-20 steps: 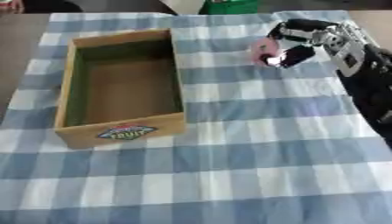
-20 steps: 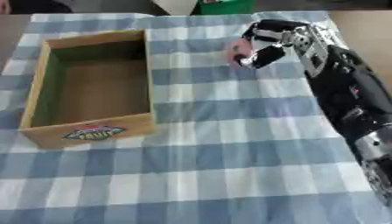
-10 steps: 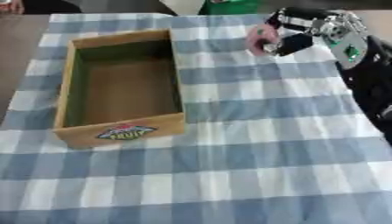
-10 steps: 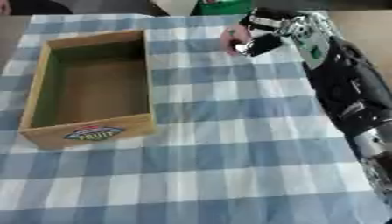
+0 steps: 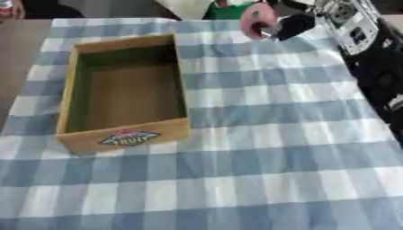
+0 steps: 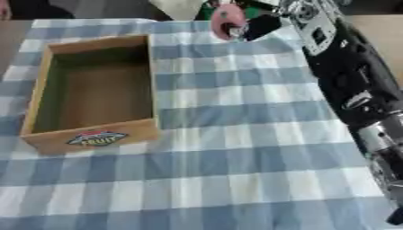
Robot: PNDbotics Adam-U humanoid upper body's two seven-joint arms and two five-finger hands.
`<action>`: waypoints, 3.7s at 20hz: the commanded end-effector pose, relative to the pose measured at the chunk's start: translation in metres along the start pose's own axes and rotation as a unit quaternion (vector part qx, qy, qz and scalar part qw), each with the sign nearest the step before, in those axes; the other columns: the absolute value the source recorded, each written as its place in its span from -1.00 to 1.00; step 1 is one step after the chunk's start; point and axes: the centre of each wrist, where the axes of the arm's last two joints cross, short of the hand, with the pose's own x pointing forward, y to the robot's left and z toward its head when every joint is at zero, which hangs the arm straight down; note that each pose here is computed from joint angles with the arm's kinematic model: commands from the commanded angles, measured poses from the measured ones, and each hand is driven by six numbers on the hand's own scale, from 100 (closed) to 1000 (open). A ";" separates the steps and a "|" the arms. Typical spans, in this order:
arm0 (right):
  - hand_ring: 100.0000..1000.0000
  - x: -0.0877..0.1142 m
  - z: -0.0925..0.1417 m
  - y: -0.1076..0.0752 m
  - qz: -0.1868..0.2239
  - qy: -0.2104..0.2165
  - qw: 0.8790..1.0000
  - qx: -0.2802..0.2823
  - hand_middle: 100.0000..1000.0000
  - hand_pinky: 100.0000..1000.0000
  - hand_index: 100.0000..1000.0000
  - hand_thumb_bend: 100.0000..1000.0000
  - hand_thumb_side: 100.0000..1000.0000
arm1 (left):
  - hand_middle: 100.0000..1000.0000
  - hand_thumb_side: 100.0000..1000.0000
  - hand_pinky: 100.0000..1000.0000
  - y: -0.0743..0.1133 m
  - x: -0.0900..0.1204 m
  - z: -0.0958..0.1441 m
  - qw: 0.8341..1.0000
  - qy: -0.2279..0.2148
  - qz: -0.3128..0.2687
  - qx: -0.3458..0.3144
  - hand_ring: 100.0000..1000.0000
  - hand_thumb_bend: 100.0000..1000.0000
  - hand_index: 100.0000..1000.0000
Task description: Pick up objects on the table and place them in the box.
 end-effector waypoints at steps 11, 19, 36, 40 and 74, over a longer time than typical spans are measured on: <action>0.75 0.036 -0.026 -0.030 0.005 -0.052 0.997 -0.053 -0.22 0.62 0.05 -1.00 -0.25 | 0.02 0.04 -0.10 0.000 0.007 -0.006 1.000 -0.015 -0.005 -0.013 -0.34 -0.78 0.64; 0.78 0.075 -0.058 -0.019 -0.054 -0.106 0.991 -0.060 -0.25 0.68 0.05 -1.00 -0.31 | 0.02 0.04 -0.11 -0.010 0.010 -0.017 0.999 -0.033 0.020 -0.024 -0.34 -0.79 0.63; 0.78 0.112 -0.097 0.040 -0.067 -0.078 0.995 -0.011 -0.24 0.66 0.05 -1.00 -0.31 | -0.01 0.12 -0.19 -0.039 0.029 -0.056 0.972 -0.179 0.153 0.006 -0.30 -0.86 0.53; 0.74 0.110 -0.098 0.043 -0.037 -0.070 0.997 -0.023 -0.21 0.56 0.04 -1.00 -0.09 | -0.02 0.12 -0.19 -0.044 0.033 -0.061 0.966 -0.188 0.177 -0.003 -0.30 -0.86 0.52; 0.85 0.124 -0.105 0.052 0.275 -0.116 0.947 0.118 0.36 0.51 0.73 -0.24 0.01 | -0.02 0.09 -0.19 -0.059 0.041 -0.074 0.956 -0.195 0.215 -0.033 -0.30 -0.88 0.53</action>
